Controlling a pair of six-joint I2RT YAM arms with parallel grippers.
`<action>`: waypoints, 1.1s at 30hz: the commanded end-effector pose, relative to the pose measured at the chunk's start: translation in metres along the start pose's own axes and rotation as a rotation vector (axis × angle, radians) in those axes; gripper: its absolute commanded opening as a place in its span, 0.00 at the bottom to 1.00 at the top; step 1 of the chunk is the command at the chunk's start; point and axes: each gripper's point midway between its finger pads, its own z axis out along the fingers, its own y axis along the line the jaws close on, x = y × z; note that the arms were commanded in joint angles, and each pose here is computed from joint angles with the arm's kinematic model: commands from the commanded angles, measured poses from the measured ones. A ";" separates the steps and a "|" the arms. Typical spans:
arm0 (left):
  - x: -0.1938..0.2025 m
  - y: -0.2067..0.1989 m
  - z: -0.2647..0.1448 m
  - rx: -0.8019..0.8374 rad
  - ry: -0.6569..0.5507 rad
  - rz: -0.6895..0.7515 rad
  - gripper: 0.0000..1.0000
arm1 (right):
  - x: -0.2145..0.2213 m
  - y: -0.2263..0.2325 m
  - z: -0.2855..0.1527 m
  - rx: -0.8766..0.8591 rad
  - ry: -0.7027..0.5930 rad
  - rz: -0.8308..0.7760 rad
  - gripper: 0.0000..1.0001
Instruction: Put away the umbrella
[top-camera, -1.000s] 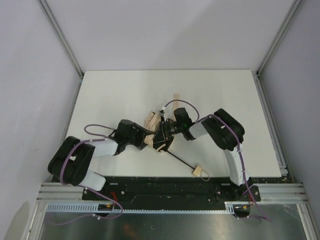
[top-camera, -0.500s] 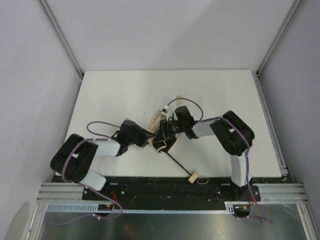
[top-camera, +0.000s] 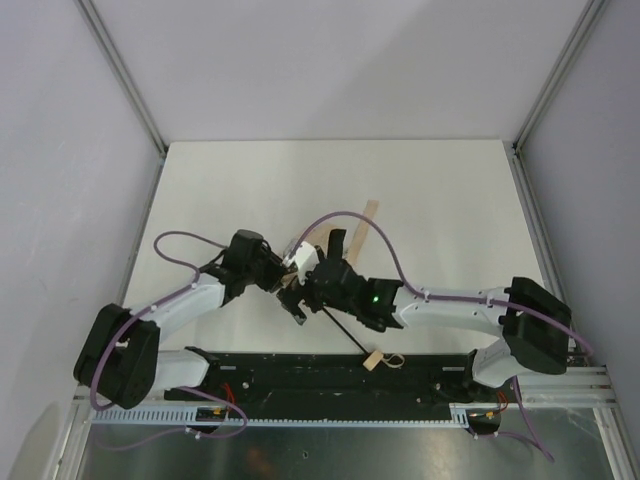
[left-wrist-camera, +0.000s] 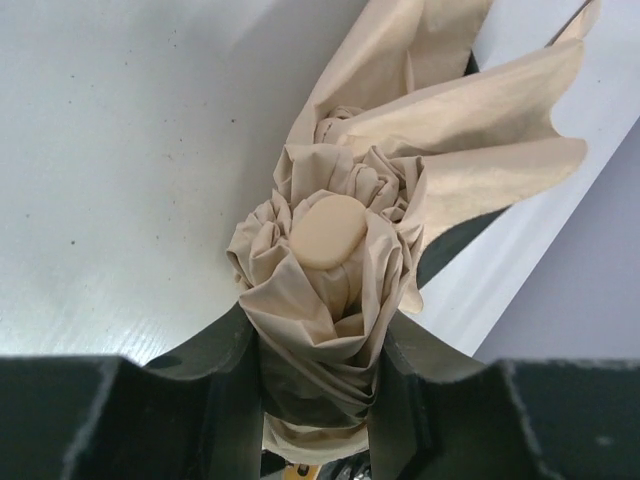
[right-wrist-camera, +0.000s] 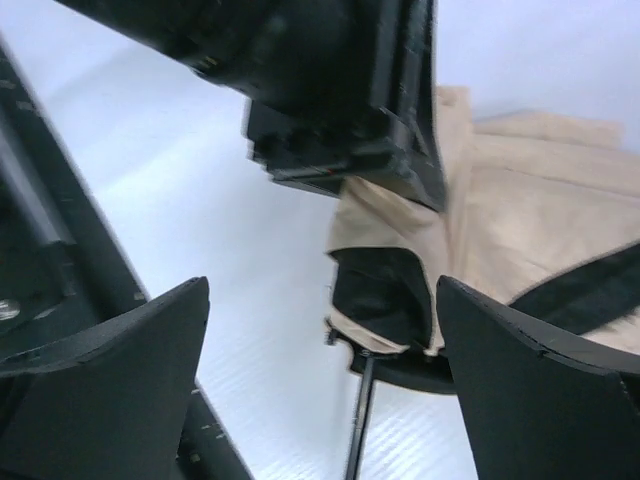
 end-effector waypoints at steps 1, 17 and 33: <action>-0.003 -0.013 -0.023 0.009 0.011 -0.008 0.00 | 0.000 -0.043 -0.005 0.338 -0.011 -0.205 0.97; 0.008 -0.029 -0.046 0.064 0.074 -0.093 0.00 | 0.017 -0.026 0.052 0.337 -0.008 -0.265 0.92; 0.006 -0.060 -0.070 0.152 0.086 -0.080 0.00 | 0.025 -0.059 0.058 0.433 0.018 -0.271 0.07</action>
